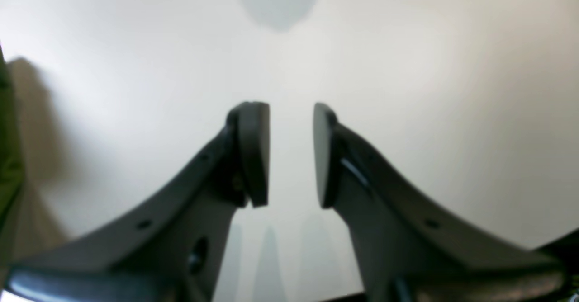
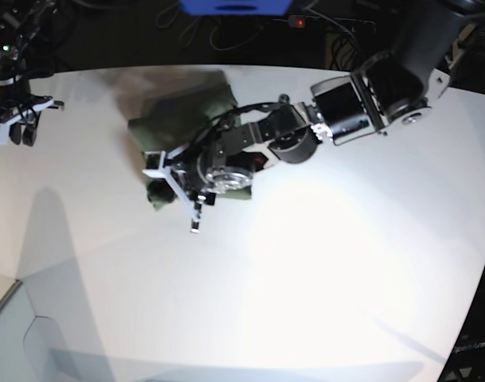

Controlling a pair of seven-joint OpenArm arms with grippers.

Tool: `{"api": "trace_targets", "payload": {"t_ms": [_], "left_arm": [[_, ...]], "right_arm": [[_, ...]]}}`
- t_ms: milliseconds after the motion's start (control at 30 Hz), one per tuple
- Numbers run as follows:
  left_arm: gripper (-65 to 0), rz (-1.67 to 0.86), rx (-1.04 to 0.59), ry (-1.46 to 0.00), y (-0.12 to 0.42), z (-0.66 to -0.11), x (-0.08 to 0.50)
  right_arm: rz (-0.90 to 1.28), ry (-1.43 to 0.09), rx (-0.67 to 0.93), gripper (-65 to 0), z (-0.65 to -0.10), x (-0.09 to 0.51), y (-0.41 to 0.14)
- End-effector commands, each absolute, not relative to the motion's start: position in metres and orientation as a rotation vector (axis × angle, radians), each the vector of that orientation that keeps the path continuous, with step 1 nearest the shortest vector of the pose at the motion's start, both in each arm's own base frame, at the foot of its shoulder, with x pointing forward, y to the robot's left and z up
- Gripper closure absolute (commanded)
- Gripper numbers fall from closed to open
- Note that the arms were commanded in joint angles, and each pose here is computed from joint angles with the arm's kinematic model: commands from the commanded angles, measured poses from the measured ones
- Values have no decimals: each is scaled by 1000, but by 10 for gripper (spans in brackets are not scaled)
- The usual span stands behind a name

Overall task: Layout the t-shirt on the table in an organized manner, then fold the t-shirt properly
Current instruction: 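Press down on the folded green shirt with the left gripper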

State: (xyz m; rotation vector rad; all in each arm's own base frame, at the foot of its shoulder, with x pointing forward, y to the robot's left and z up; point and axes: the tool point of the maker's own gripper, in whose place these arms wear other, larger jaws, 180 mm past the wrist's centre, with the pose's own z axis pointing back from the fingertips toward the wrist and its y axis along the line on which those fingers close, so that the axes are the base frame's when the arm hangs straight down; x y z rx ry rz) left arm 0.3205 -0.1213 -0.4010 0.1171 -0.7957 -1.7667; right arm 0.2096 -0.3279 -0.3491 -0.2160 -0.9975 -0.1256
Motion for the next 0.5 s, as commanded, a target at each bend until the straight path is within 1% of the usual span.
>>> {"api": "trace_targets", "payload": {"t_ms": [0, 167, 333, 400, 467], "left_arm": [[-1, -1769, 134, -857, -134, -385, 330], [-4, -1811, 131, -920, -149, -381, 327], [-7, -1815, 133, -935, -156, -376, 328], [-44, -1812, 137, -937, -156, -375, 329], [-139, -1810, 138, -940, -156, -375, 329]], "right_arm": [[-127, -1041, -231, -174, -337, 211, -332], [-146, -1038, -236, -174, -339, 207, -334], [-149, -1020, -231, -174, -343, 201, -332], [-151, -1020, -230, -174, -344, 201, -331], [-152, -1020, -229, -174, -344, 201, -331]]}}
